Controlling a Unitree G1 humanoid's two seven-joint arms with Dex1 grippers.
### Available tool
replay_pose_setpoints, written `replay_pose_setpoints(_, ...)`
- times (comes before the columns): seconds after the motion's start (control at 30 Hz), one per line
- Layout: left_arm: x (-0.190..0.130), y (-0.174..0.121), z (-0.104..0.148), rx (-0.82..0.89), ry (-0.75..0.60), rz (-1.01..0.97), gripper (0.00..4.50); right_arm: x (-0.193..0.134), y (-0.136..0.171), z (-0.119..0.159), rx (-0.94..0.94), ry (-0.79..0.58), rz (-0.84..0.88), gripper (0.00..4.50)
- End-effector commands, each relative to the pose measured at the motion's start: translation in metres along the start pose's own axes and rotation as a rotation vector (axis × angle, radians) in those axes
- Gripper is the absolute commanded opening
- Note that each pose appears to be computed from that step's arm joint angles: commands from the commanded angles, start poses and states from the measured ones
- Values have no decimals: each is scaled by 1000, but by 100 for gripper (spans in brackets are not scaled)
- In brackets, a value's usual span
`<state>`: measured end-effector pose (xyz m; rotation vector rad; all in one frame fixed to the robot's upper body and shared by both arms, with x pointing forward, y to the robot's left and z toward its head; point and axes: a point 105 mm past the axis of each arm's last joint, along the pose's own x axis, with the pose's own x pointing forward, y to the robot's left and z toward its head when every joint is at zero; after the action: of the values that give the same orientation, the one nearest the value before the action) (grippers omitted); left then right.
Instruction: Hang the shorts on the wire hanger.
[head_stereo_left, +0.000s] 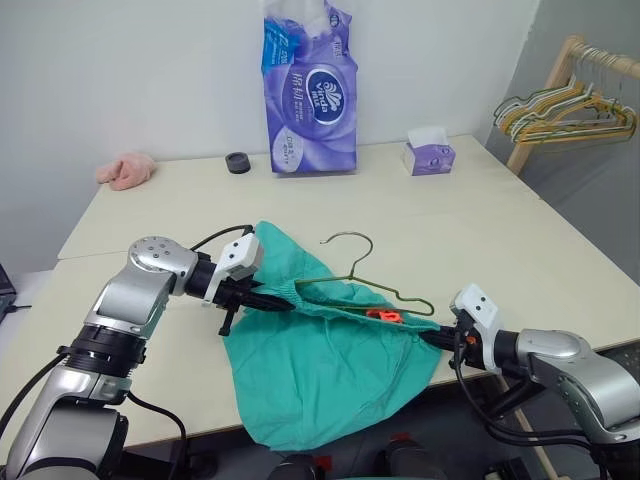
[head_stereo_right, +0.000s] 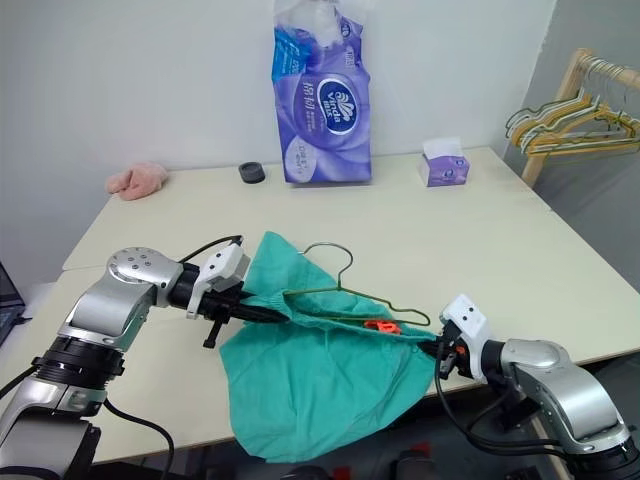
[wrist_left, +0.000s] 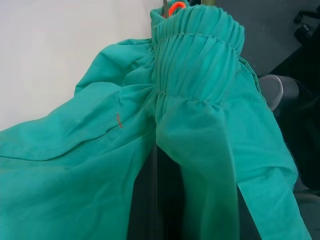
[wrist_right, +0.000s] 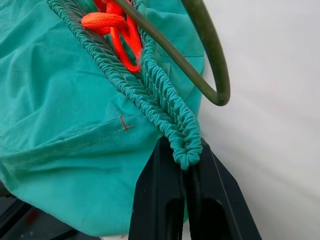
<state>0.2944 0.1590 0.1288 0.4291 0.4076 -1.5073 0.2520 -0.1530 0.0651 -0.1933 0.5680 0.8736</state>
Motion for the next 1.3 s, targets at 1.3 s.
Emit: replay_pose_setpoints(1.3,22,24,12,190,79,138,0,-30,-13,74,-440,21,-1,1)
